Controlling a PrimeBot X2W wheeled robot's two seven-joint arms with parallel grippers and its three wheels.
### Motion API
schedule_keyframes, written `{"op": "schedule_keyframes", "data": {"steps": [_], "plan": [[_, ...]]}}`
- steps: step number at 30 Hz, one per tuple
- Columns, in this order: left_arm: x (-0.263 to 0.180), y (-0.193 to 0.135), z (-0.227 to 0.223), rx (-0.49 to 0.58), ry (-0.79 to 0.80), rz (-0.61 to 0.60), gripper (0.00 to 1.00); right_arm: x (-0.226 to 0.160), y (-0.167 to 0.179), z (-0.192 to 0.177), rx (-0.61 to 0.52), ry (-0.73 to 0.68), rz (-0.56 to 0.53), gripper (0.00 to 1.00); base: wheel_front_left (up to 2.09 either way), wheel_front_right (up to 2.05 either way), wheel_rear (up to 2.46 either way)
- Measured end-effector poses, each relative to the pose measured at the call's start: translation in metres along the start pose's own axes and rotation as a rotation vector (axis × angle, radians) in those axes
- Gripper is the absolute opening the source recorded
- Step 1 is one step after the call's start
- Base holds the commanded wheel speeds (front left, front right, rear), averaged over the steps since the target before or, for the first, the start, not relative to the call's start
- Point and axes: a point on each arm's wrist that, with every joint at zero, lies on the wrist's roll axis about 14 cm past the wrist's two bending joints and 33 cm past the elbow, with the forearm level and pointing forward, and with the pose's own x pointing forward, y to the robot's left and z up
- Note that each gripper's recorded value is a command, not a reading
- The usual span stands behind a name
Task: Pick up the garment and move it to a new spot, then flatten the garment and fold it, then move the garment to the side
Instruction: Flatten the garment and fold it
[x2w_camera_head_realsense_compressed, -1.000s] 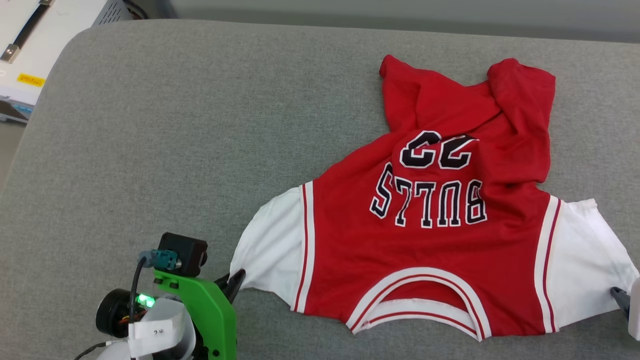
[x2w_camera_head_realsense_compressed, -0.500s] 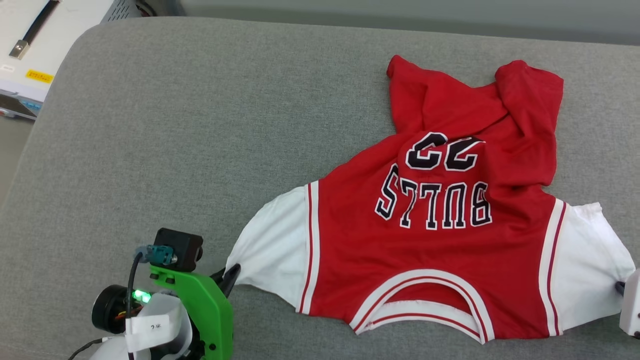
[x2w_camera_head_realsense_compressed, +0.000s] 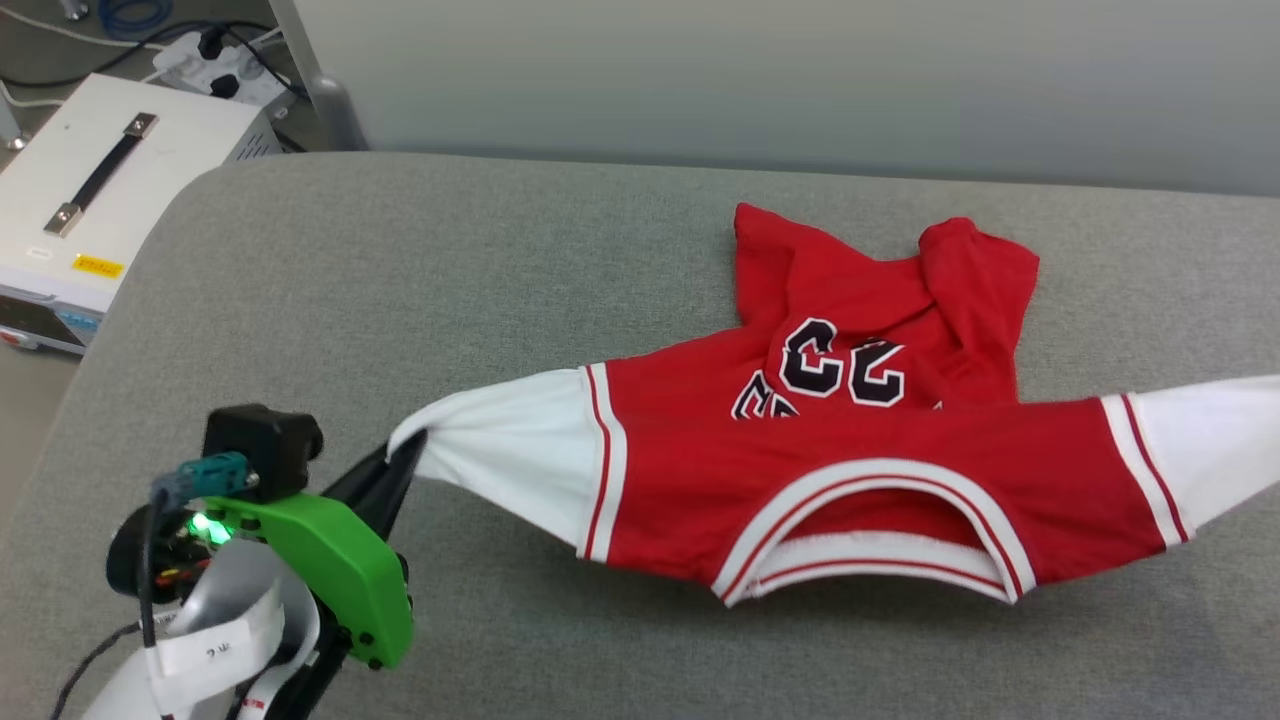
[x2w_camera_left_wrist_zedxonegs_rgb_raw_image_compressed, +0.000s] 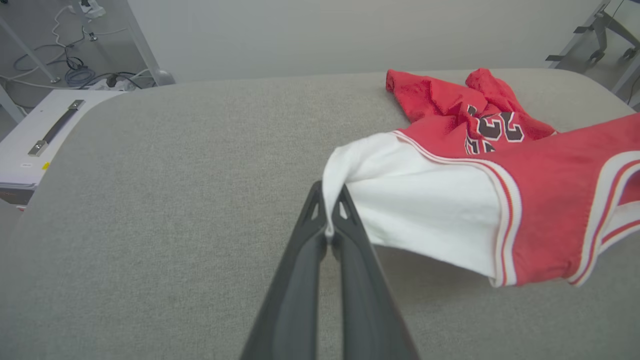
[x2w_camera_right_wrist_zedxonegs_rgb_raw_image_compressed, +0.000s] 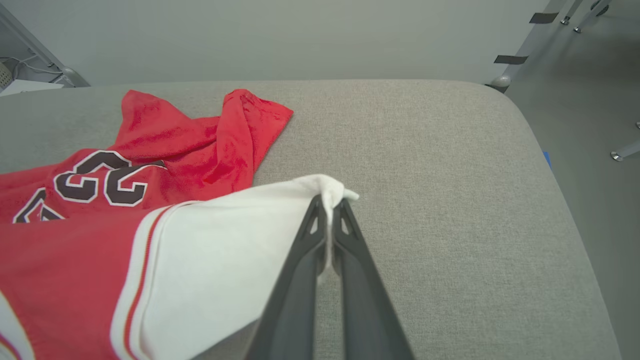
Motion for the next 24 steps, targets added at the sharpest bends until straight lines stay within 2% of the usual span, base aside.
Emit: {"op": "schedule_keyframes", "data": {"steps": [10,19,24], "plan": [[-0.029,-0.003,0.128,0.102,-0.404,0.002,0.0,-0.07,0.0,0.142,-0.067,-0.433,0.006,0.0,0.0,0.0,0.0],[-0.044,-0.011,0.208,0.196,-0.6,-0.019,0.0,-0.095,0.002,0.199,-0.105,-0.594,-0.004,0.0,0.0,0.0,0.0],[-0.03,-0.005,0.223,0.226,-0.578,-0.045,0.0,-0.082,0.006,0.217,-0.12,-0.613,-0.004,0.0,0.0,0.0,0.0]]}}
